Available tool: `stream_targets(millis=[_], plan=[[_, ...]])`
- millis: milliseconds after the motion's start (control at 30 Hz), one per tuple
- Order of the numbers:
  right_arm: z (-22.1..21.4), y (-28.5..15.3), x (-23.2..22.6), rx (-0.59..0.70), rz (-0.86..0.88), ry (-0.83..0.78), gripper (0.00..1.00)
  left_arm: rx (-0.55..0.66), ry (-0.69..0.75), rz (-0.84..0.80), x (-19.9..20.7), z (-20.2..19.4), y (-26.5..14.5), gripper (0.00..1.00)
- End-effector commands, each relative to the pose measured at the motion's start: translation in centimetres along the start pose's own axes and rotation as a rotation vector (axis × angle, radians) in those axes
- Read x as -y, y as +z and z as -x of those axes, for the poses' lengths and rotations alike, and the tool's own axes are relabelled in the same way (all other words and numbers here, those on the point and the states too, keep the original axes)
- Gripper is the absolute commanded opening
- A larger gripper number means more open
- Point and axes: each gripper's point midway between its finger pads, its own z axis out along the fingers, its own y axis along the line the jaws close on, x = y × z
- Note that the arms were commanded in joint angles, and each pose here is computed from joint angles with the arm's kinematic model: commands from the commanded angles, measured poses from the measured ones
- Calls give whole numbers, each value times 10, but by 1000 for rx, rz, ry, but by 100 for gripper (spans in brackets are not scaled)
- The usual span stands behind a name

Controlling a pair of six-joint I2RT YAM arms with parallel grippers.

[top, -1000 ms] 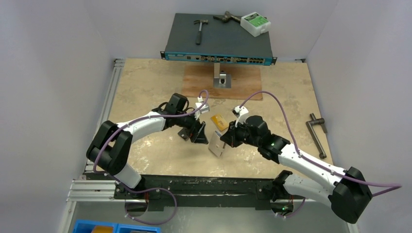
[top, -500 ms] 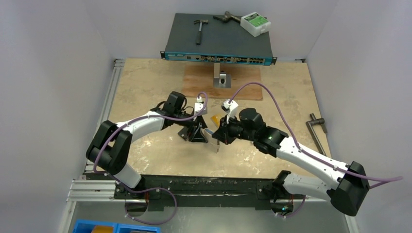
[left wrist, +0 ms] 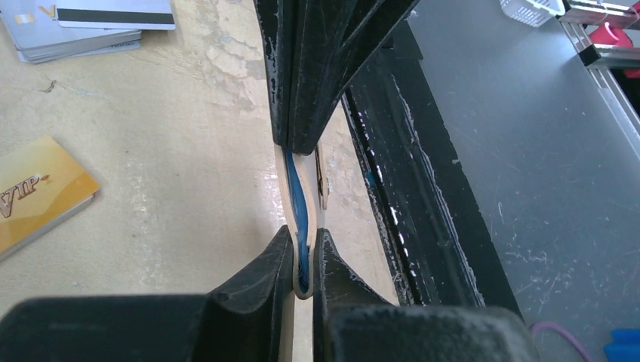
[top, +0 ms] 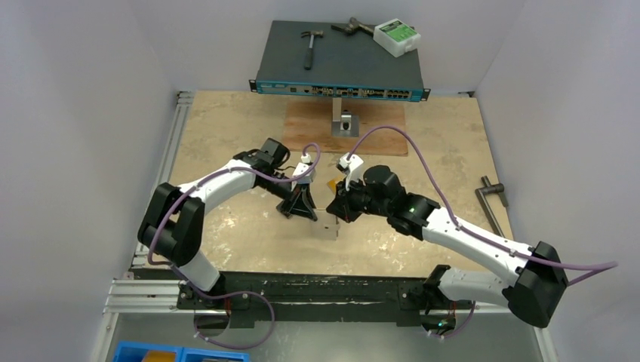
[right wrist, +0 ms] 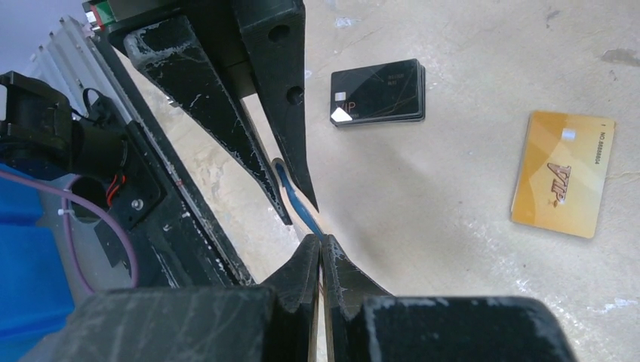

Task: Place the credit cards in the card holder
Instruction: Pick up the card holder from the center of the board, then open the card holder.

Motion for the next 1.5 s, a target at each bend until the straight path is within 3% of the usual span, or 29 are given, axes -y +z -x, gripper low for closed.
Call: stream_targets(millis=[0, 133, 167, 200, 267, 333, 367, 567, 900, 1267, 1467], plan=[[43, 0, 0, 131, -35, -42, 0, 80, 29, -55, 18, 18, -1, 0], [48, -4, 3, 141, -65, -15, 1, 84, 4, 121, -6, 21, -4, 0], [49, -7, 7, 148, -96, -3, 8, 76, -46, 163, -12, 23, -6, 0], [51, -11, 14, 158, -137, 15, 17, 71, -99, 221, -21, 25, -9, 0], [55, -23, 34, 197, -262, 51, 56, 75, -170, 301, -30, 30, -14, 0], [56, -35, 50, 227, -364, 78, 76, 87, -259, 392, -38, 37, -22, 0], [56, -43, 60, 244, -431, 95, 79, 87, -309, 435, -40, 39, -25, 0], [32, -48, 69, 228, -523, 130, 78, 127, -520, 602, -49, 40, -39, 0], [10, -8, 40, 176, -546, 46, 70, 156, -755, 571, -45, 43, -32, 0], [12, 20, 27, 163, -635, -58, 56, 176, -834, 532, -40, 44, -28, 0], [14, 21, 38, 188, -753, -97, 43, 185, -857, 502, -38, 46, -26, 0]])
